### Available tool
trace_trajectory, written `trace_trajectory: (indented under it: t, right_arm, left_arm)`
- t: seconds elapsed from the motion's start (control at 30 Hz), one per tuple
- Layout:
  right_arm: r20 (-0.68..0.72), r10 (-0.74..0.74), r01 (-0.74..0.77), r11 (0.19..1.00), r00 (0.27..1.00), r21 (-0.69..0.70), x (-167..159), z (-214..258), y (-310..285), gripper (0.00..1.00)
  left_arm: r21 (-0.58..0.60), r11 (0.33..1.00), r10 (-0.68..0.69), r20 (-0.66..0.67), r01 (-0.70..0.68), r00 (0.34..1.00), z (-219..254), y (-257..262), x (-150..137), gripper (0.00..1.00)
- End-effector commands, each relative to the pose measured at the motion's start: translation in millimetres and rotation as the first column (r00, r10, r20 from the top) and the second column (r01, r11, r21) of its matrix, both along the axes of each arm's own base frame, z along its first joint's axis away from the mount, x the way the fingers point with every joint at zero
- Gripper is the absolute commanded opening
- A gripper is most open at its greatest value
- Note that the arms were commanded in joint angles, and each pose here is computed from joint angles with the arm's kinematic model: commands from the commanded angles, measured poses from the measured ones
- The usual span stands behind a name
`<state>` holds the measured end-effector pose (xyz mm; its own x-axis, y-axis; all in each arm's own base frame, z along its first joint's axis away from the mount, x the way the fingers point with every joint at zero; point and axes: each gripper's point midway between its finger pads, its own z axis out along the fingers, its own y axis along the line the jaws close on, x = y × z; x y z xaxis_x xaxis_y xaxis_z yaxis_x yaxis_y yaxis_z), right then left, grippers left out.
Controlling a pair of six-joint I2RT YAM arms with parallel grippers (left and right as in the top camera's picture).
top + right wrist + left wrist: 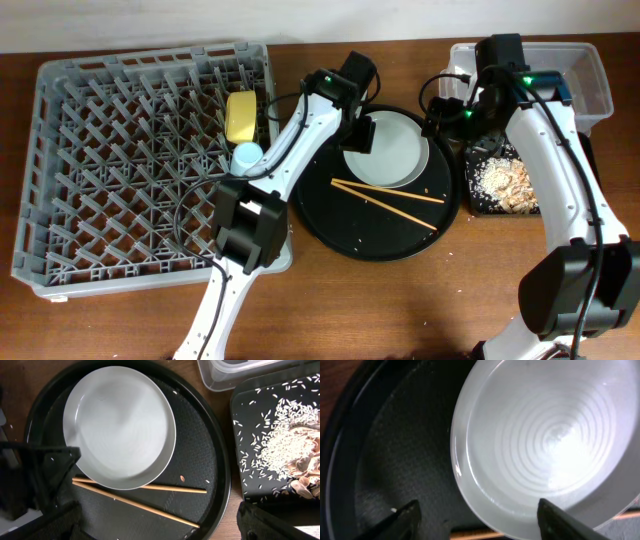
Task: Sort waste into correct bins and load items into the dishwasher rack
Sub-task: 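Carry the yellow bowl into the rack's upper area and release, then grasp the white plate edge with left gripper and lift it, then stand the white plate upright in the rack with left gripper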
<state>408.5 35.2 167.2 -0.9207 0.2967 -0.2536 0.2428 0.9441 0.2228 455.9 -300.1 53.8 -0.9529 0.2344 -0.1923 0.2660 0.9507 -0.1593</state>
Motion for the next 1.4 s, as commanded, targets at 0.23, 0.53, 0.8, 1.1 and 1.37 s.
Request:
trace_trajectory:
  t: [0.23, 0.53, 0.8, 1.1, 1.37]
  right_arm:
    - [0.004, 0.002, -0.002, 1.0, 1.0, -0.013, -1.0, 2.1, -1.2, 1.0]
    - [-0.001, 0.002, -0.002, 1.0, 1.0, -0.014, -2.0, 1.8, -1.2, 0.99]
    - [0.008, 0.002, -0.002, 1.0, 1.0, -0.013, 0.0, 2.4, -1.1, 0.99]
    - [0.021, 0.004, -0.003, 1.0, 1.0, -0.017, 2.9, 3.4, -1.5, 0.98]
    - [0.032, 0.004, -0.003, 1.0, 0.999, -0.016, 5.6, 4.3, -1.4, 0.98]
  left_arm:
    - [0.031, 0.999, -0.005, -0.094, 0.008, 0.996, -65.7, -12.1, -11.6, 0.3]
    - [0.035, 0.999, 0.011, -0.094, -0.008, 0.995, -61.1, -12.6, -8.9, 0.01]
    - [0.011, 0.98, 0.193, 0.182, -0.198, 0.964, 127.4, 112.5, 43.9, 0.01]
    - [0.02, 0.91, 0.337, 0.544, -0.413, 0.769, 313.8, 256.4, -4.3, 0.01]
    - [0.39, 0.395, 0.4, 0.742, -0.832, 0.538, 312.3, 382.4, -52.2, 0.01]
